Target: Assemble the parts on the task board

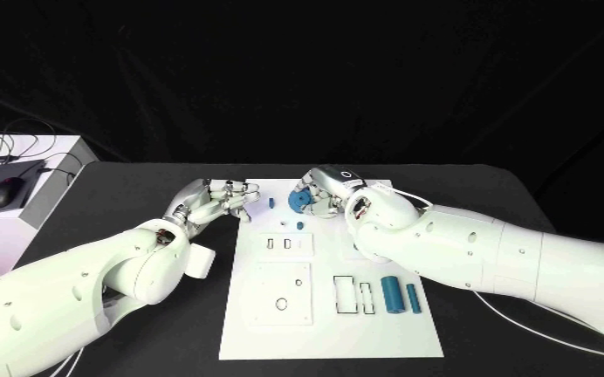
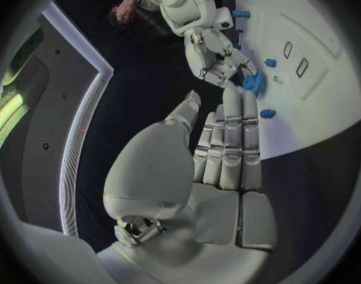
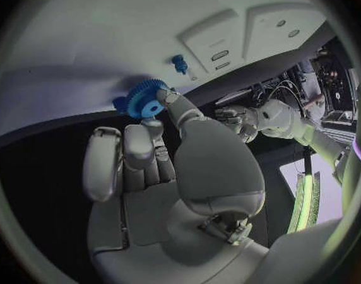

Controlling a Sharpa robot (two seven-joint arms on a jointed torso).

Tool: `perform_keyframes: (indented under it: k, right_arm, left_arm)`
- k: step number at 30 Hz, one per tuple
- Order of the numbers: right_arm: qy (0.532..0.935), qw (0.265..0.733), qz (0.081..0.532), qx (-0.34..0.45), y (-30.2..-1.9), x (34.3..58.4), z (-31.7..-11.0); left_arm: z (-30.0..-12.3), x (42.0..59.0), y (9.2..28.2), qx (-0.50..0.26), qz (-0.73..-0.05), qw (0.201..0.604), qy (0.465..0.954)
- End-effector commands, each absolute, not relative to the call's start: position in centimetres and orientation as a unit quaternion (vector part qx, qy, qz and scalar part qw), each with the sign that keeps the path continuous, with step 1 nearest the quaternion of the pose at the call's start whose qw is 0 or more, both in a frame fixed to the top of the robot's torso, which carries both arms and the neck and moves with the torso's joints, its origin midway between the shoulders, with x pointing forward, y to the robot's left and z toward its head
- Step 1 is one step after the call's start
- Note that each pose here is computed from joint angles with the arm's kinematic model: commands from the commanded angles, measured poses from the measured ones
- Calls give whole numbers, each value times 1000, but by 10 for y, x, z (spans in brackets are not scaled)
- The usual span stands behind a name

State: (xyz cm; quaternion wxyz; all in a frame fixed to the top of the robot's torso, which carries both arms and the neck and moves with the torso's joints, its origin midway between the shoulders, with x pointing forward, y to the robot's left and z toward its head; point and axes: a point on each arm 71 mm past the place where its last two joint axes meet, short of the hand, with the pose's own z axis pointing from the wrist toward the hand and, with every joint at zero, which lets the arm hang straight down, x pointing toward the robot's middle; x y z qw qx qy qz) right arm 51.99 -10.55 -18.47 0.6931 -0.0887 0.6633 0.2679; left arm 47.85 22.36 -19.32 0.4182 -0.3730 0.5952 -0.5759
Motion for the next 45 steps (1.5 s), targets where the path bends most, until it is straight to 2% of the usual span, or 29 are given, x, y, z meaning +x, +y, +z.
perform_keyframes:
  k: [1, 45]
  right_arm:
    - [658, 700, 259, -99, -105, 521, -185]
    - [655, 704, 258, -92, -101, 528, -188]
  left_arm:
    - [-192, 478, 221, -366, -584, 412, 596]
    - [-192, 479, 221, -368, -583, 414, 594]
